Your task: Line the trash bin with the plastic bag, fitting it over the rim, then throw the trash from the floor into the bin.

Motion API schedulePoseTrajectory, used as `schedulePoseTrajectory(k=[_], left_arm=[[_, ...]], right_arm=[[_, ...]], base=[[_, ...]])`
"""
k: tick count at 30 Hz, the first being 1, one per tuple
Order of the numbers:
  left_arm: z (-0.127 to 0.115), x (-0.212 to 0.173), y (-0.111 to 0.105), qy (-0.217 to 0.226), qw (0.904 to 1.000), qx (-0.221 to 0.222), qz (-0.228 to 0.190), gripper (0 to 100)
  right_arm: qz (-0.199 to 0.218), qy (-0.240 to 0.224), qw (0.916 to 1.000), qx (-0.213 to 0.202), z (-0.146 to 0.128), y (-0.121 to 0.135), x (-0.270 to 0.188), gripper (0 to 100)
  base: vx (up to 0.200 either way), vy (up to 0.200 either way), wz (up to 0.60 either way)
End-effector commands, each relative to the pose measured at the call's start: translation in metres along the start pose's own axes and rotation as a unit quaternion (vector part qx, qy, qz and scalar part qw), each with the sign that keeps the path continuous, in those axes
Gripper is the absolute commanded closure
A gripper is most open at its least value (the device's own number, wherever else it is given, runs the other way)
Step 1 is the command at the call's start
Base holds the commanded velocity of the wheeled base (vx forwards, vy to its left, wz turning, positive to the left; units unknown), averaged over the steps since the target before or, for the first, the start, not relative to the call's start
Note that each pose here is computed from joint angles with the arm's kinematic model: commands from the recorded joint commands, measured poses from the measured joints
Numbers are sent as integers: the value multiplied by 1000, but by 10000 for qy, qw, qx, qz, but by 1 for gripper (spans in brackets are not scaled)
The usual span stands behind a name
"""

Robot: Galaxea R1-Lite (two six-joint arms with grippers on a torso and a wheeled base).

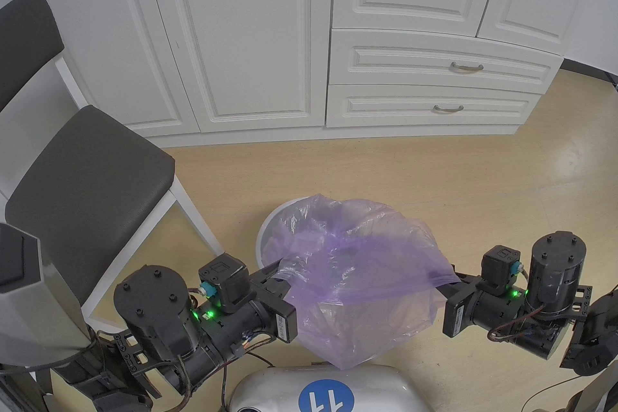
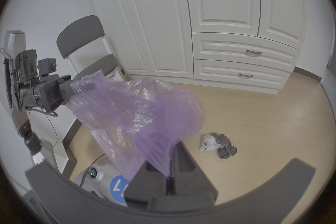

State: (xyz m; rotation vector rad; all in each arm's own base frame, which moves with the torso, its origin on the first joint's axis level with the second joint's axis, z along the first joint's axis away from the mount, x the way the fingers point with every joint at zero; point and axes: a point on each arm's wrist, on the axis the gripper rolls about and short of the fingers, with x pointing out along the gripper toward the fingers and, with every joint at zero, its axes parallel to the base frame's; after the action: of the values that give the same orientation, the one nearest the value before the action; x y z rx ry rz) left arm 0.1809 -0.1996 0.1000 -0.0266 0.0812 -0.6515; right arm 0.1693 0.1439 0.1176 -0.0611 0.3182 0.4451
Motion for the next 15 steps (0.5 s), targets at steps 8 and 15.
schedulePoseTrajectory(k=[8, 15], left_arm=[[8, 18, 15, -262, 9978, -538, 297, 100], [4, 46, 27, -416, 9913, -1134, 515, 100]], right_arm=[[-18, 52, 9976, 686, 17, 11, 41, 100], [265, 448, 9908, 1249, 34, 10, 75, 100]], base=[[0, 0, 0], [0, 0, 0]])
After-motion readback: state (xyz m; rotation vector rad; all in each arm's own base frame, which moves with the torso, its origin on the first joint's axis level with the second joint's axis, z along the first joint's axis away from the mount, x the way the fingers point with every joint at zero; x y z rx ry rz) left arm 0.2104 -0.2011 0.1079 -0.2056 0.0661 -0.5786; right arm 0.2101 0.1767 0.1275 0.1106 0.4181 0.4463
